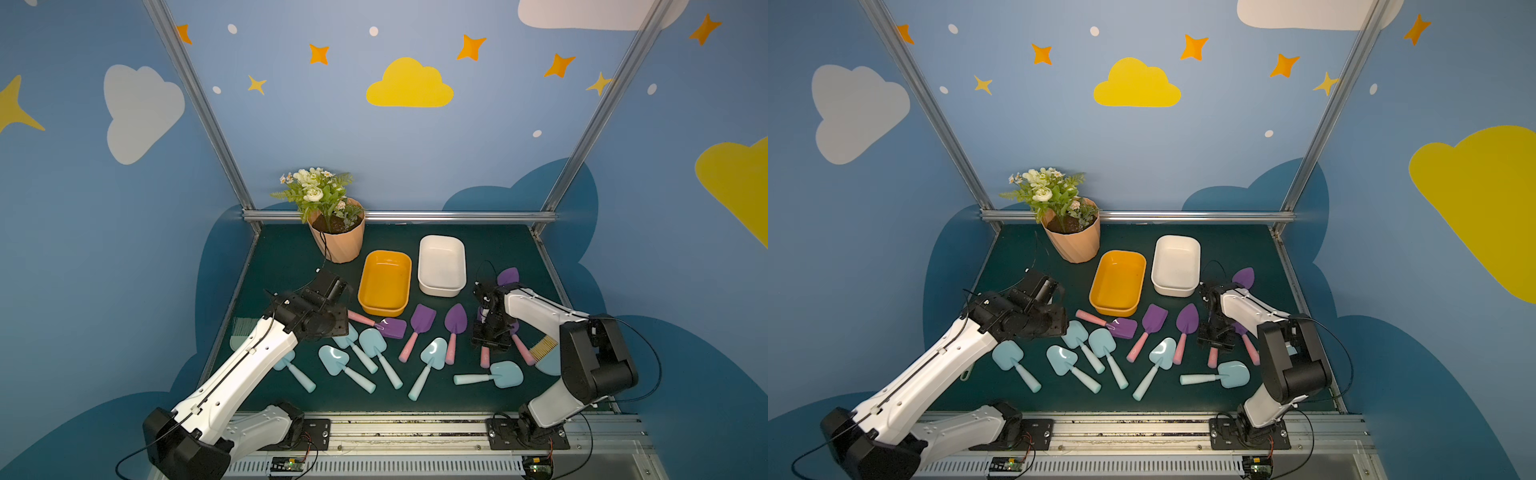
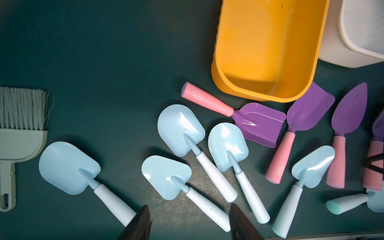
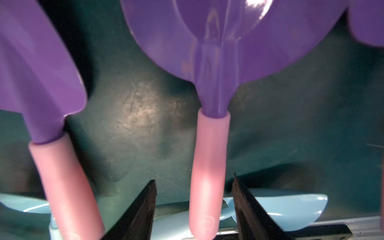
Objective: Sort the small shovels by color and place them into the storage box
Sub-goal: Pick up the shovel from the center of the board.
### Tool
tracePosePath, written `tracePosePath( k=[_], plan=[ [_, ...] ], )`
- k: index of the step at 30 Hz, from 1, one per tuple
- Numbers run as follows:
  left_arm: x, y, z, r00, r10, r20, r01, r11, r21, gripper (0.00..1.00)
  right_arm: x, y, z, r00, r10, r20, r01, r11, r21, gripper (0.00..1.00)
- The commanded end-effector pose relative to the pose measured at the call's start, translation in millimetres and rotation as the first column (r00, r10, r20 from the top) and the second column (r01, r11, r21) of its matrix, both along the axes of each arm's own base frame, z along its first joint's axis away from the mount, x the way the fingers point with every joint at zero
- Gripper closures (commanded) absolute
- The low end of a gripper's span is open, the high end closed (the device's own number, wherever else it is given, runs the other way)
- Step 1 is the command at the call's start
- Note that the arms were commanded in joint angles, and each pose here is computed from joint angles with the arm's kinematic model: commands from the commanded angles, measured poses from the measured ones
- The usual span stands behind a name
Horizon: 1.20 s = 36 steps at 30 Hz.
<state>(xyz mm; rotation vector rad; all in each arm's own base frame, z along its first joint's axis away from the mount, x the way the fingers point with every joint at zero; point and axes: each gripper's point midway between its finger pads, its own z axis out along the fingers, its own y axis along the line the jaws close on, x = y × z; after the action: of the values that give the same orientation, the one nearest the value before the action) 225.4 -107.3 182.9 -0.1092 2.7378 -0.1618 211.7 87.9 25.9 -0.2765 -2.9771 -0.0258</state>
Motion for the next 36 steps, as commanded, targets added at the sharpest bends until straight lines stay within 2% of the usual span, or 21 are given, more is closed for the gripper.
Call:
tracePosePath(
  k=[1, 28, 36],
  plan=[
    [-5, 4, -1, 1.000, 0.009, -0.011, -0.009, 1.000, 0.014, 0.47, -3, 1, -8, 1.000, -0.005, -0.019, 0.006, 1.000, 0.017, 0.44],
    [-5, 6, 4, 1.000, -0.009, -0.006, 0.009, 0.999, 0.031, 0.48, -3, 6, -5, 1.000, 0.011, -0.022, -0.010, 0.999, 0.043, 0.76],
    [-6, 6, 7, 1.000, -0.008, -0.002, 0.008, 1.000, 0.026, 0.48, -6, 9, 6, 0.999, 0.034, -0.020, -0.033, 0.998, 0.048, 0.80]
  ],
)
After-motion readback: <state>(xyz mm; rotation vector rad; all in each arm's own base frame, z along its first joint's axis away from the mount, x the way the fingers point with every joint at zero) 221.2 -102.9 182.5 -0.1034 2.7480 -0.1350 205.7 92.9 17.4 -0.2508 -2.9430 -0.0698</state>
